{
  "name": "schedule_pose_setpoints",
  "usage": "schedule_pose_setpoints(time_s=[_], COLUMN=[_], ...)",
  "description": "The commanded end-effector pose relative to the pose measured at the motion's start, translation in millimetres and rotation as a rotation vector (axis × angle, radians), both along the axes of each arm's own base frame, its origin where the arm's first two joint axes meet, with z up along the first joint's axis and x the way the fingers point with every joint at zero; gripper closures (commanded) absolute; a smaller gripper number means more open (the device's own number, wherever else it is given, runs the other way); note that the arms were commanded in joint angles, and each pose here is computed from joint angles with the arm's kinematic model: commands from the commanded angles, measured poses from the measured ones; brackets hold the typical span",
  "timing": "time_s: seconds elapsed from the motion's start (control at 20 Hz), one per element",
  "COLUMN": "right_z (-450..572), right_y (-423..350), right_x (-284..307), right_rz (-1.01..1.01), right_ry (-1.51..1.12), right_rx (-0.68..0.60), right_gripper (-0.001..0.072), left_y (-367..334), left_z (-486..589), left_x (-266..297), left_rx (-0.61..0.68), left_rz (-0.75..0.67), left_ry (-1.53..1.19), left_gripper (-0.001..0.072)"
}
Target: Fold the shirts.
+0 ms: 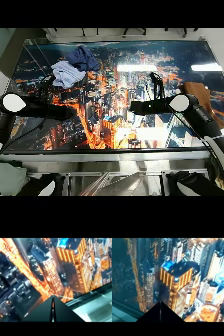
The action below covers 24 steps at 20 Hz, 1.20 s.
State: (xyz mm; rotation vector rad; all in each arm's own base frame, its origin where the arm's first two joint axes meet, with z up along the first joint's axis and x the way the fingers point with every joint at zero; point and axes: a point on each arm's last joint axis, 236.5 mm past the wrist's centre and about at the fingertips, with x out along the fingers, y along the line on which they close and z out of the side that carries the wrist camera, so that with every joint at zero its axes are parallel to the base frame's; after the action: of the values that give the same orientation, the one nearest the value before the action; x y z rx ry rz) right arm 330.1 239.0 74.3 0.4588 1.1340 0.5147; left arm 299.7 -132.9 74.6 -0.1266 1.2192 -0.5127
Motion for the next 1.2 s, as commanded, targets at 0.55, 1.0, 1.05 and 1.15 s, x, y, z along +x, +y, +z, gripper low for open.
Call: schedule_pose_setpoints(time_s=[0.55,1.0,1.05,1.15], right_z=[1,-11,-13,-15], right_y=[6,18,21,27], right_x=[-2,5,4,3], right_rz=[-0.002,-0.015,-0.013,-0.016], right_ry=[0.018,0.043,0.056,0.081], right_rx=[0.029,0.054,0.064,0.088], right_gripper=[0.0687,0.0686,0.0687,0.0686], left_y=[143,136,134,123], left_z=[0,-147,-156,-170], left_x=[218,304,309,319], left_rx=[-0.040,-0.093,-0.093,-0.097], left_rz=[0.447,0.439,0.433,0.419], left_ry=[-0.185,-0.028,-0.025,-0.028], left_gripper=[0.0100,0.0101,0.0101,0.0101])
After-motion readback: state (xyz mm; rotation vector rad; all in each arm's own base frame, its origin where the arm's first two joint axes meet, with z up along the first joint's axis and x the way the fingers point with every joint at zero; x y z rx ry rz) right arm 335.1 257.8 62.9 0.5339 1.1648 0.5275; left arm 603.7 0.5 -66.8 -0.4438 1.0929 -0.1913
